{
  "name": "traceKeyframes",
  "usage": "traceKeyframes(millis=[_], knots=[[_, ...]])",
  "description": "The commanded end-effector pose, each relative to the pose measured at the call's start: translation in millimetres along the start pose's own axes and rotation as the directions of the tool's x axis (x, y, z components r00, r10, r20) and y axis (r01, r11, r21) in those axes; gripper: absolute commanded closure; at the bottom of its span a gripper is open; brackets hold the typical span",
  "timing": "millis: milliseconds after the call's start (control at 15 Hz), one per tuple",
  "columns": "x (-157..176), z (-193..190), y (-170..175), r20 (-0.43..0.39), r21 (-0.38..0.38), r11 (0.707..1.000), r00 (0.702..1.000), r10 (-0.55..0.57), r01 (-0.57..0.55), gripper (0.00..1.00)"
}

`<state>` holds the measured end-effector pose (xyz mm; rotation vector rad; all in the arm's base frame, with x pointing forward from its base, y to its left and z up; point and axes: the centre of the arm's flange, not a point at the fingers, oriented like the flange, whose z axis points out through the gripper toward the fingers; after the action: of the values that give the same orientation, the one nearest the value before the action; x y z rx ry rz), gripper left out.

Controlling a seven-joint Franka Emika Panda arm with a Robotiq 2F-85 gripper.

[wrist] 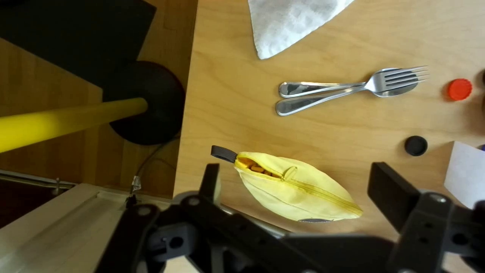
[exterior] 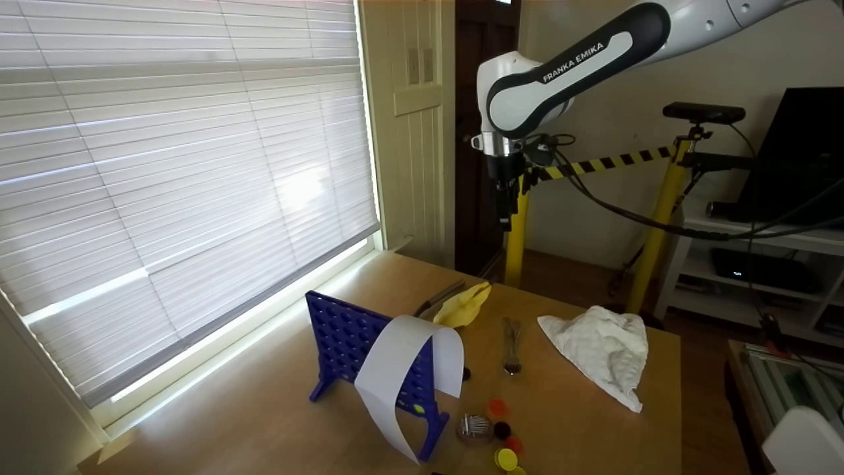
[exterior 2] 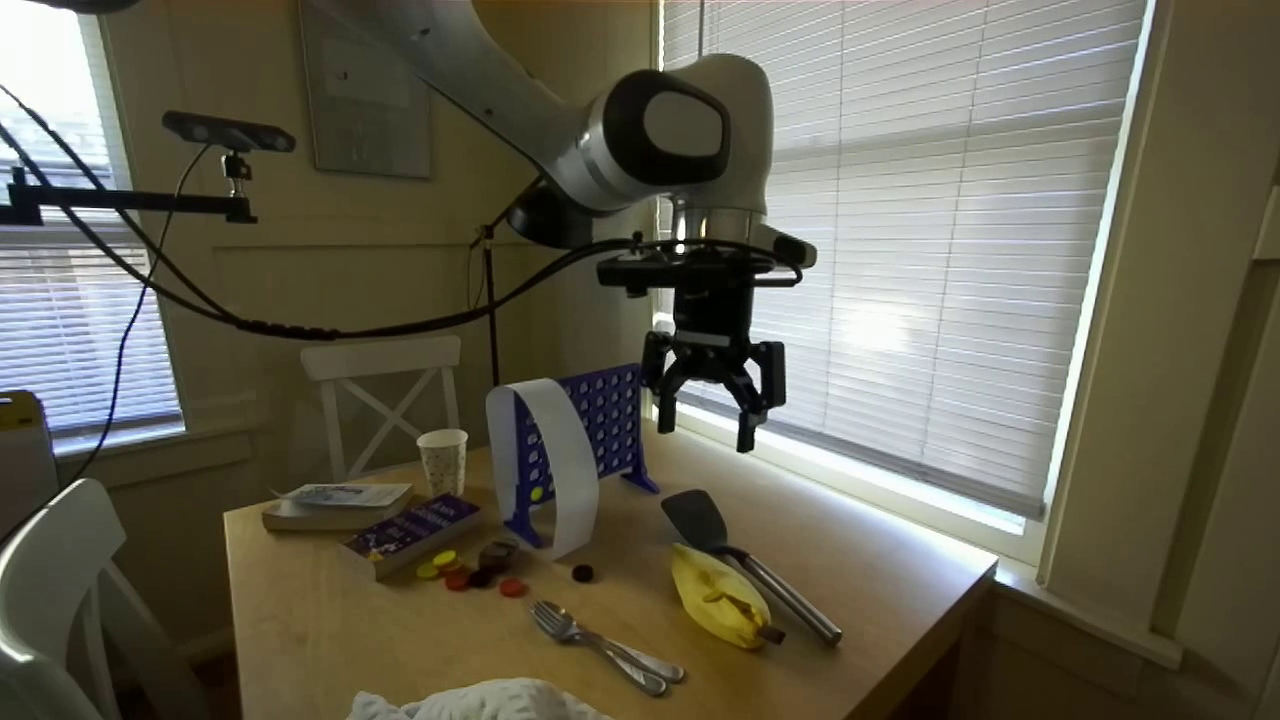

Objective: Move the spatula to the left.

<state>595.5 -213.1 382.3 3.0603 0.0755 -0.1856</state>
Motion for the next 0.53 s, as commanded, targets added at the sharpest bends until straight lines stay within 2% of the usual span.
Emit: traceKeyframes(millis=[0, 267, 400, 467], knots=[[-1, -1, 1, -0.001, 0.0, 1.0, 1.0, 0.002, -0.002, 0.0], [-1, -1, 2, -0.002, 0.0, 1.0, 1.0, 0.004, -0.004, 0.0], [22, 11, 4, -0.062, 0.022, 0.999, 0.998, -0.026, 0.027, 0.0], [39, 23, 5, -0.117, 0.075, 0.995, 0.992, -0.057, 0.066, 0.0]])
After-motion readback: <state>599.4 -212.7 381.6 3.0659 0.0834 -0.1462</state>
